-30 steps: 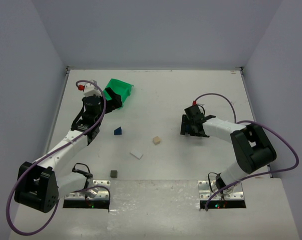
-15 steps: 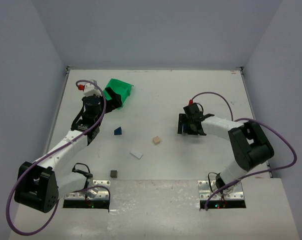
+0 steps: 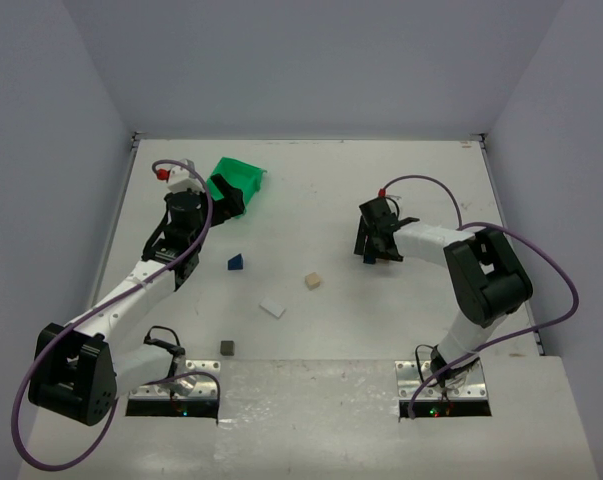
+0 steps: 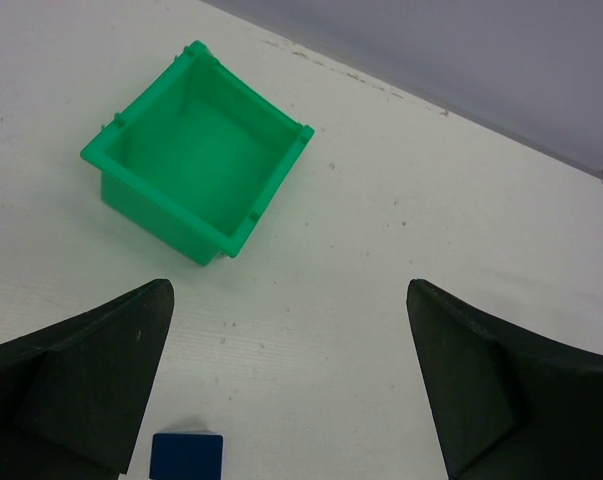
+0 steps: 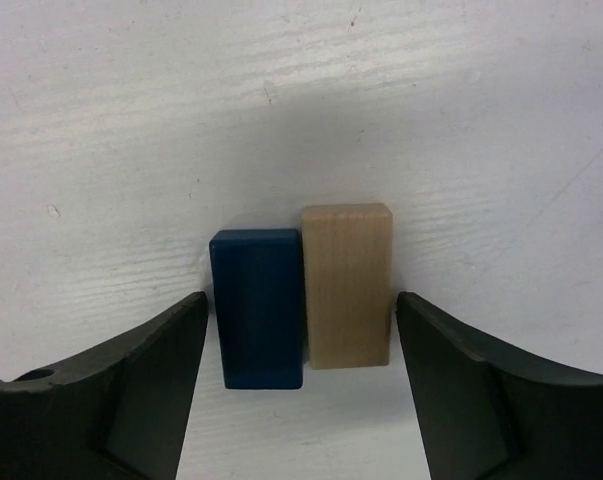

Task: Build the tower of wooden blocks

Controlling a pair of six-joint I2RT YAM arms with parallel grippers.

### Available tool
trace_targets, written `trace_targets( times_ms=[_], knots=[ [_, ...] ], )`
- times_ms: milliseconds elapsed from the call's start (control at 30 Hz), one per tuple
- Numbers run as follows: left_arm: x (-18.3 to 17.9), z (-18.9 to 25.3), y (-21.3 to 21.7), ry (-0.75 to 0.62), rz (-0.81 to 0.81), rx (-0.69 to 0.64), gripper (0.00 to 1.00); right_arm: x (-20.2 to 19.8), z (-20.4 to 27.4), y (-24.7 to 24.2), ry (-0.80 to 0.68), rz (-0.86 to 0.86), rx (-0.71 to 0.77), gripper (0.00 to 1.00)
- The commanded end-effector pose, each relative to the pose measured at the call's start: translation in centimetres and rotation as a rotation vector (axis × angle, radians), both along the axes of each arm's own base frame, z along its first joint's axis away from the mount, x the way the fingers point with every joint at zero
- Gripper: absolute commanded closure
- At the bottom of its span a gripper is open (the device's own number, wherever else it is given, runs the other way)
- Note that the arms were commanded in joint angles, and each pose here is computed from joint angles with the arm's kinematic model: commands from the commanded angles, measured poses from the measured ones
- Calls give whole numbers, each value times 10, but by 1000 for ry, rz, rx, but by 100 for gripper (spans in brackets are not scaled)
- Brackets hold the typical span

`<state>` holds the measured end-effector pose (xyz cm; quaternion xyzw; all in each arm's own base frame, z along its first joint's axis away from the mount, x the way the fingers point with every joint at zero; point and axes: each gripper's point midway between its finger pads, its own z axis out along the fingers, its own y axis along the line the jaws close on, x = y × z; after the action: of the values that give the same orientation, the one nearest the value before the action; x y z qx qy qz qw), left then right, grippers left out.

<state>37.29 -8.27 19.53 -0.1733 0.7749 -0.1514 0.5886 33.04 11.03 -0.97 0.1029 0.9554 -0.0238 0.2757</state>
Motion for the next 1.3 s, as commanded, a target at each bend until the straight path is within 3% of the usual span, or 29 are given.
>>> trace_targets(
  times_ms=[0, 433, 933, 1267],
  knots=[
    [8, 33, -6, -95, -14, -13, 0, 3, 1, -9, -16, -38, -43, 28],
    [8, 33, -6, -94, -14, -12, 0, 3, 1, -10, -15, -34, -51, 36],
    [7, 35, -7, -100, -18, -12, 0, 1, 6, -2, -13, 24, -17, 35],
    [6, 37, -8, -103, -20, -14, 0, -2, 9, -2, -13, 59, -16, 26]
  ],
)
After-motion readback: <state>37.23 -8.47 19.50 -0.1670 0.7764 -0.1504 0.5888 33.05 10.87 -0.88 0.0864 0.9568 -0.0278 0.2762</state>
